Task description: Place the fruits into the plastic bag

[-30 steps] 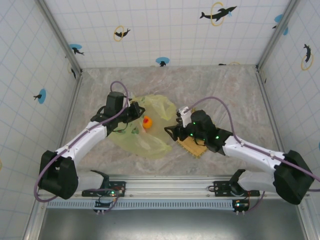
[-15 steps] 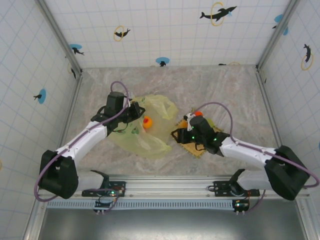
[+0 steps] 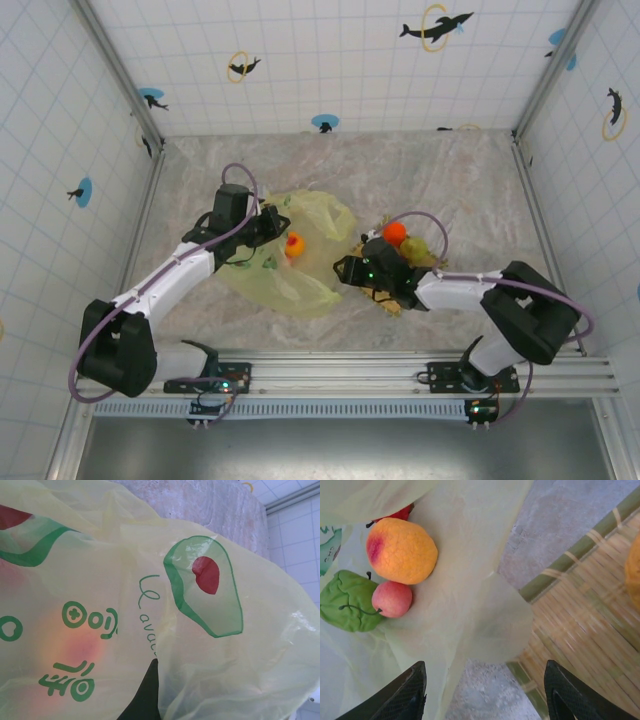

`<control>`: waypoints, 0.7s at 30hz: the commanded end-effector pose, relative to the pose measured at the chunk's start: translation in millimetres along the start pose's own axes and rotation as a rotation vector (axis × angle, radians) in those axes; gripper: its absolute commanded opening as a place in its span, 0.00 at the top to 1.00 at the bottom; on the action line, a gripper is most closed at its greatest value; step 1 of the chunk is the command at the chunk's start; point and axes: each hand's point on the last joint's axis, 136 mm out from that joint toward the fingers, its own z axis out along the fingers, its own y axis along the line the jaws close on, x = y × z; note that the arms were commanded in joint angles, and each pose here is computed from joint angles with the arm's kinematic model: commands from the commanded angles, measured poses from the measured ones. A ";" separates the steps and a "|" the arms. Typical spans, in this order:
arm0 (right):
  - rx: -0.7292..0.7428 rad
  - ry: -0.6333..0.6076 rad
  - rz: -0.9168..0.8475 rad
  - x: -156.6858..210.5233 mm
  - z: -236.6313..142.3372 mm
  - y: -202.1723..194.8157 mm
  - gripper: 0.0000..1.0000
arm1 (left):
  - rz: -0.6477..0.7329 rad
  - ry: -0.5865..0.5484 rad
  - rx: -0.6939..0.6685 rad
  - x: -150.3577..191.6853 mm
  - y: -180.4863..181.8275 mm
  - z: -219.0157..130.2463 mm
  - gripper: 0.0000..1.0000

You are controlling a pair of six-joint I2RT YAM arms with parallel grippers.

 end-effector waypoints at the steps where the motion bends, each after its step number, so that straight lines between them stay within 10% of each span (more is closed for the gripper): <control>1: -0.080 -0.079 0.035 -27.9 8.4 27.3 0.37 | 0.017 0.001 0.003 -3.9 -2.7 -3.1 1.00; 9: -0.085 -0.079 0.041 -35.7 31.7 33.6 0.53 | 0.021 0.007 0.007 -2.6 -2.7 -2.4 1.00; 16: -0.076 -0.125 0.021 -51.9 23.9 43.0 0.98 | 0.026 -0.015 0.015 -9.8 -6.8 -8.9 1.00; 21: -0.141 -0.181 -0.034 -76.1 -11.8 84.1 1.00 | 0.005 -0.097 0.039 -46.8 -13.5 -32.6 1.00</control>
